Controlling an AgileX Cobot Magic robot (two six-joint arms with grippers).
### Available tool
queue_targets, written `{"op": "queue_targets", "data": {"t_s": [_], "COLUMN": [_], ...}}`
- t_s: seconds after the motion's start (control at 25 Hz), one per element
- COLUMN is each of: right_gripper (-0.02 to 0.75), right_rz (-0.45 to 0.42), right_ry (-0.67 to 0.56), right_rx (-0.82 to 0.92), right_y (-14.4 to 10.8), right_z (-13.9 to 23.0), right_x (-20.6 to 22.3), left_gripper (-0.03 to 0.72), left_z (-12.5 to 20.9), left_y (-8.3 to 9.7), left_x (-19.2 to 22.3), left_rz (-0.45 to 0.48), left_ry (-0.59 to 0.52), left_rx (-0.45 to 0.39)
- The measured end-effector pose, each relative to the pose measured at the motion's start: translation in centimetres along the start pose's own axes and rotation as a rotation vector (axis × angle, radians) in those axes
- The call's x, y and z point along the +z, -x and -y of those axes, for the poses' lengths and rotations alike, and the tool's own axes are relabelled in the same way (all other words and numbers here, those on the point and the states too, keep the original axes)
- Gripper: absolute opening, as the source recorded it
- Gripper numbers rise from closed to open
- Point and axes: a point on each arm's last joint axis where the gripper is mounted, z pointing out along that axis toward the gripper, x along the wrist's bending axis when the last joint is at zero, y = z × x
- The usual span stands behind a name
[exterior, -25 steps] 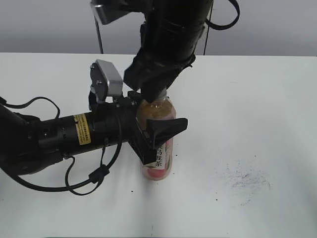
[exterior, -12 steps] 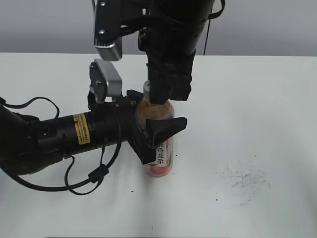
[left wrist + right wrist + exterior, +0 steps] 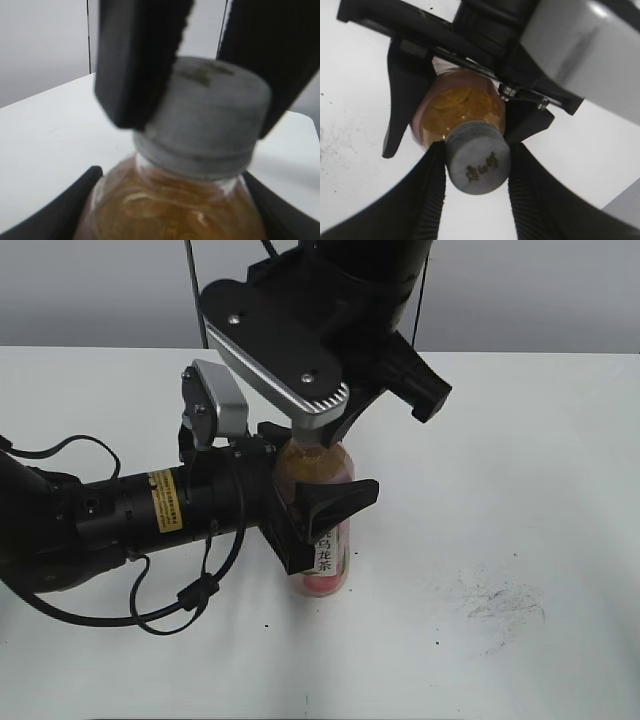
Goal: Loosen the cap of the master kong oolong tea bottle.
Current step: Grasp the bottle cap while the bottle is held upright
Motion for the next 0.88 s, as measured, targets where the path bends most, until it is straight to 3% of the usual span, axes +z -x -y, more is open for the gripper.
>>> {"op": "queue_targets", "data": {"t_s": [0.16, 0.28, 0.44, 0.52, 0.88], "right_gripper": [0.283, 0.292, 0.507, 0.543, 0.411], "right_rz": [0.002, -0.001, -0.007, -0.006, 0.015], "right_ry": [0.002, 0.002, 0.015, 0.016, 0.026], "right_rx": [-0.072, 0.044, 0.386, 0.579, 1.253], "right_y": [0.0, -0.02, -0.04, 0.02, 0.45], "right_z": [-0.02, -0.03, -0.2, -0.28, -0.26], "right_x": [-0.05, -0.05, 0.24, 0.17, -0.5], "left_gripper": [0.448, 0.448, 0.448, 0.448, 0.448], "left_z": [0.0, -0.02, -0.05, -0.05, -0.05], "left_y": [0.04, 0.05, 0.03, 0.03, 0.03], "left_x": [0.0, 0.02, 0.05, 0.05, 0.05], "left_rz": [0.004, 0.007, 0.007, 0.007, 0.007], "left_ry": [0.0, 0.0, 0.001, 0.001, 0.001], "left_rx": [0.003, 0.005, 0.004, 0.004, 0.004]}}
